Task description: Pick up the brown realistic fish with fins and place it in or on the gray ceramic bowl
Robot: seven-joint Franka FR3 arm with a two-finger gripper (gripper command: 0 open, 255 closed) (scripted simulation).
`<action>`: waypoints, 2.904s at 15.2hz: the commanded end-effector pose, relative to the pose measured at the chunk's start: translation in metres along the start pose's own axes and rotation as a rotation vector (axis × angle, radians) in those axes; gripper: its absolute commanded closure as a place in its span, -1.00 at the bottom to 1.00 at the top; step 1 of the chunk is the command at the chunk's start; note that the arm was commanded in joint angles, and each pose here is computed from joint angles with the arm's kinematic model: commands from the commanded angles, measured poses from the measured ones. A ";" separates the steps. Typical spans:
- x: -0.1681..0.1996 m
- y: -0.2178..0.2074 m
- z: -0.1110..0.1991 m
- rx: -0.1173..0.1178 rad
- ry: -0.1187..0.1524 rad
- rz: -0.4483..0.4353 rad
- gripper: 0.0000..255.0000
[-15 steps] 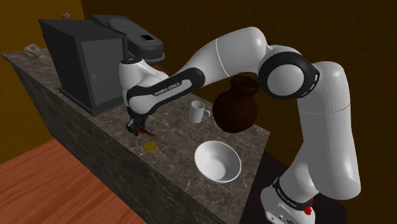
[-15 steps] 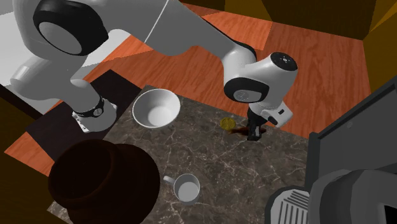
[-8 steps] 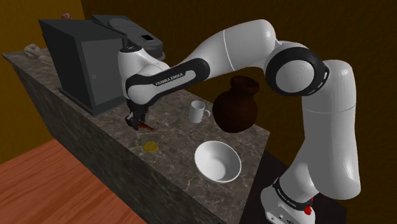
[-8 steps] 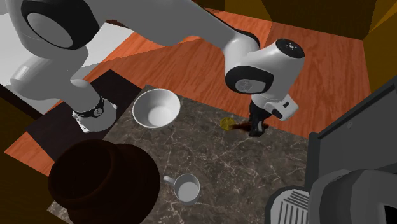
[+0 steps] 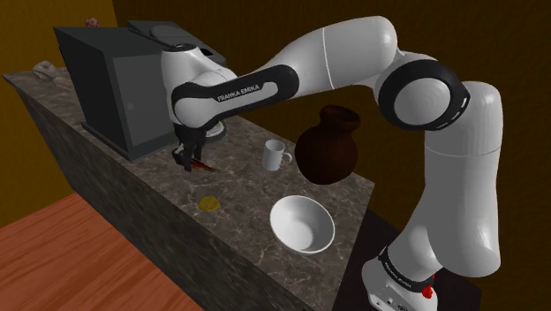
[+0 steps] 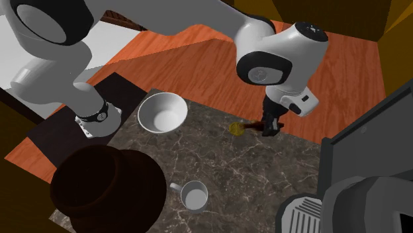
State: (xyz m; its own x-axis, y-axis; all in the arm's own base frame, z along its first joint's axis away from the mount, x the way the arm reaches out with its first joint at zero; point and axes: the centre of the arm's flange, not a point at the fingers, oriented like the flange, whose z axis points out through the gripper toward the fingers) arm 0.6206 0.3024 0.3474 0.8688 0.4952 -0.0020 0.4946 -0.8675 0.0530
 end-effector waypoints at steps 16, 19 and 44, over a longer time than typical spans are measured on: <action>-0.092 -0.010 -0.050 0.000 0.000 0.000 1.00; -0.131 -0.016 -0.050 0.000 0.000 0.000 1.00; -0.368 -0.050 -0.018 0.000 0.000 0.000 1.00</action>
State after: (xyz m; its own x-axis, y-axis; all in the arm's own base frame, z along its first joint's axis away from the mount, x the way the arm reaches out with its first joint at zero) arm 0.2752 0.1645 0.3699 0.8687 0.4953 -0.0030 0.4948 -0.8674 0.0529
